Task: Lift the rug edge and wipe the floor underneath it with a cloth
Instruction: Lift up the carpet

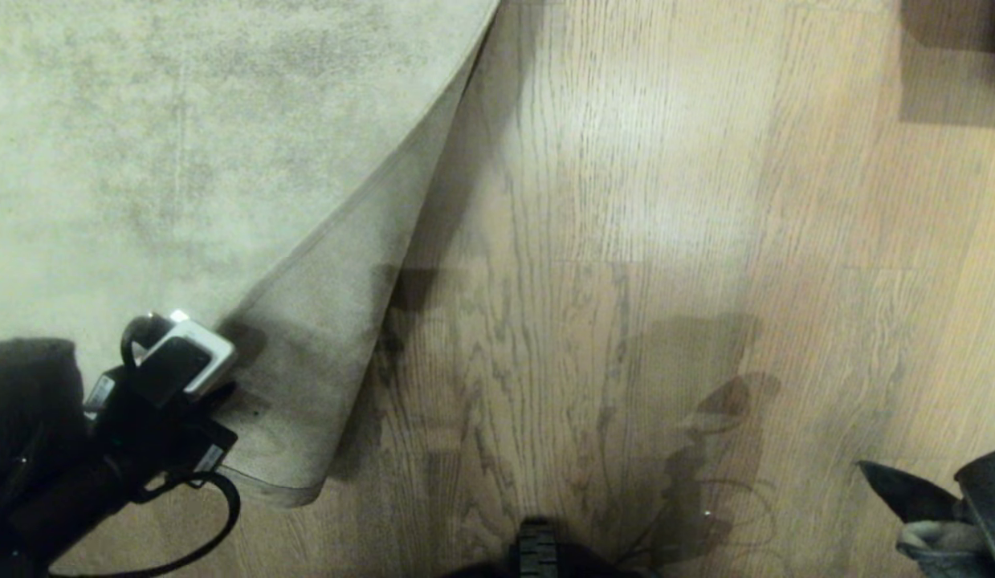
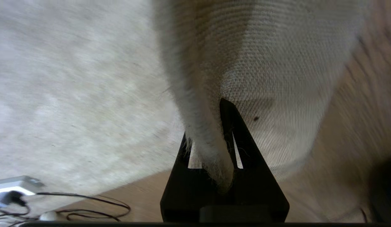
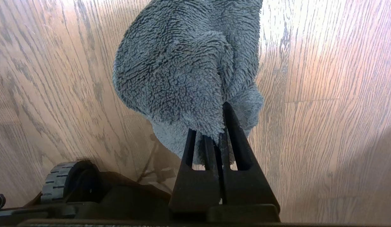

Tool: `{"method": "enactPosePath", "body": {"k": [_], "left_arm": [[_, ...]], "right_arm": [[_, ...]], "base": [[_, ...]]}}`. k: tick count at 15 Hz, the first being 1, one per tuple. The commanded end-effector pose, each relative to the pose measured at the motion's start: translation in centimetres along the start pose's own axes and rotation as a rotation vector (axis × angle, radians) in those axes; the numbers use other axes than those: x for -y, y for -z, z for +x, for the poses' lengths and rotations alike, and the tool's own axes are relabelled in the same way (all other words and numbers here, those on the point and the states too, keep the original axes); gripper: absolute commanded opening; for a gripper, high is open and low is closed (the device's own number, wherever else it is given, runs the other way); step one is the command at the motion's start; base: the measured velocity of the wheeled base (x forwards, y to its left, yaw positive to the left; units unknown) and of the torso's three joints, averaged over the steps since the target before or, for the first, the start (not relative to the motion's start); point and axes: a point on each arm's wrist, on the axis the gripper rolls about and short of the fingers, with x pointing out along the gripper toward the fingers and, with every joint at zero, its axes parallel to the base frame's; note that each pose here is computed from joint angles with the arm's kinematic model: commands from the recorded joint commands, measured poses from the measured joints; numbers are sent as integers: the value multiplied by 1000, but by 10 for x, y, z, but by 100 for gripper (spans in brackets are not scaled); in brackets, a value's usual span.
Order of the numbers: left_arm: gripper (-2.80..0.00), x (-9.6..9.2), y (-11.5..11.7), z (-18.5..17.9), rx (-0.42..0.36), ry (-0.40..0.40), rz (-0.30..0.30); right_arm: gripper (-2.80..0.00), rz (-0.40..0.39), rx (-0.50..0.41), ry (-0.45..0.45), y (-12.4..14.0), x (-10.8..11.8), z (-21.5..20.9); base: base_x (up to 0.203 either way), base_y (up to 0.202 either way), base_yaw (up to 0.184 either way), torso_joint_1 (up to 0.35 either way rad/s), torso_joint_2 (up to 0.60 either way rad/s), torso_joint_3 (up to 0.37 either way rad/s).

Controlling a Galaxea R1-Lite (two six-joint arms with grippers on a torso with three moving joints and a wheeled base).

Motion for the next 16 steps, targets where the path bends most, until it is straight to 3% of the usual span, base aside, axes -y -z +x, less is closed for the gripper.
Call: {"method": "enactPosePath", "body": {"k": [1, 9, 14, 16], "left_arm": [[-280, -7, -5, 2, 42, -49, -12], [-280, -11, -7, 31, 133, -154, 17], [-280, -10, -15, 67, 315, -291, -14], [-280, -9, -16, 68, 315, -288, -10]], "right_arm": [[-280, 0, -1, 0, 0, 0, 0], [-280, 0, 0, 0, 0, 0, 0], [-280, 0, 0, -1, 0, 0, 0], [-280, 0, 0, 0, 0, 0, 0]], "base": [[0, 0, 0, 0, 0, 0], [0, 0, 0, 0, 0, 0], [0, 0, 0, 0, 0, 0], [0, 0, 0, 0, 0, 0]]}}
